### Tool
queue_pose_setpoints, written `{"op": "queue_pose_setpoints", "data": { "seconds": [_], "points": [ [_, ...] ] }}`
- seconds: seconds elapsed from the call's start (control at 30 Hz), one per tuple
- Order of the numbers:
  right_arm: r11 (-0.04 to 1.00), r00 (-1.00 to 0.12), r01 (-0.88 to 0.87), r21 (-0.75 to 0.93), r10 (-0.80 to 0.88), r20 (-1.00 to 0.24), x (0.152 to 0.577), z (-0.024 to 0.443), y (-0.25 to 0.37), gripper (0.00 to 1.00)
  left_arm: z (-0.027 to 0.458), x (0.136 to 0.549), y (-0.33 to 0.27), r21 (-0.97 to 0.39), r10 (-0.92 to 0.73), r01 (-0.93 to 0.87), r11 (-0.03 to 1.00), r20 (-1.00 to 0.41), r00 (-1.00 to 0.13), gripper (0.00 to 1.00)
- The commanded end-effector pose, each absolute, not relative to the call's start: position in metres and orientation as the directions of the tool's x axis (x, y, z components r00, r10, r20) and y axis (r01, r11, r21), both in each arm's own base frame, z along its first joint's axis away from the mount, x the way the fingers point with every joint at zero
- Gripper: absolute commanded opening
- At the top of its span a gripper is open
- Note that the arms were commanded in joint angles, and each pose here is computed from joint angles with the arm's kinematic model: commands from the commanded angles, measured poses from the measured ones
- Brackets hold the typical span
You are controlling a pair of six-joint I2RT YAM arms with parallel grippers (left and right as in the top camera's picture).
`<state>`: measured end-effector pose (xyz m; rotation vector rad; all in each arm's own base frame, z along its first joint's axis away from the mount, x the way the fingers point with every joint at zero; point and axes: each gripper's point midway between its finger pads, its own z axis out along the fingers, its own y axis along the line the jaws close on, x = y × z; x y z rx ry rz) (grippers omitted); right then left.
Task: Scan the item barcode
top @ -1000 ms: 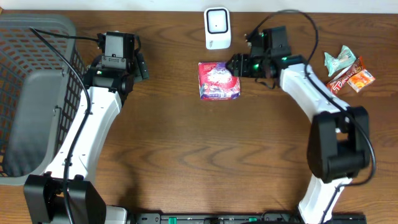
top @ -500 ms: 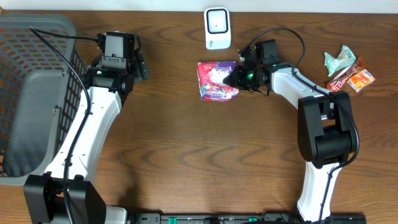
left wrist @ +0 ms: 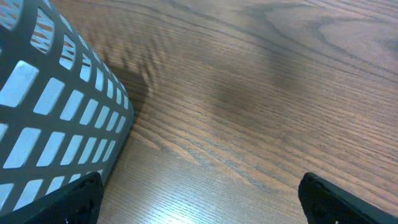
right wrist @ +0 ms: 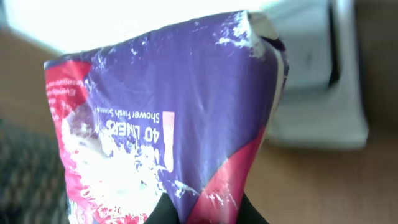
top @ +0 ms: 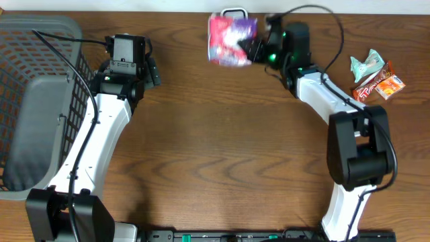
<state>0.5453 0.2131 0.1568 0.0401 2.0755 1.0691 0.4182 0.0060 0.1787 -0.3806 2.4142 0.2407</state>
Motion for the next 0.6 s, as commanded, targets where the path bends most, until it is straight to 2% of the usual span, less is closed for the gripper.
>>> {"op": "queue_pose_setpoints", "data": {
  "seconds": [0.0,0.1,0.23,0.4,0.57],
  "points": [
    [0.664,-0.549,-0.074,0.744,0.595,-0.586,0.575,0.176,0.176,0.01,0.181,0.419,0.009,0.089,-0.197,-0.333,0.939,-0.654,-0.731,0.99],
    [0.636,-0.461,0.003,0.772,0.686,-0.563,0.586,0.178,0.160,0.01,0.181,0.419,0.009,0.089,-0.197,-0.333,0.939,-0.654,-0.730,0.99],
    [0.617,-0.402,-0.039,0.786,0.710,-0.578,0.596,0.184,0.163,0.01,0.181,0.419,0.009,0.089,-0.197,-0.333,0.939,-0.654,-0.731,0.99],
    [0.550,-0.413,-0.010,0.835,0.759,-0.504,0.602,0.167,0.168,0.01,0.181,0.419,0.009,0.089,-0.197,-0.333,0.939,-0.654,-0.731,0.99],
    [0.578,-0.461,-0.034,0.815,0.715,-0.526,0.597,0.158,0.181,0.01,0.181,0.419,0.009,0.089,-0.197,-0.333,0.939,-0.654,-0.730,0.99]
  ]
}}
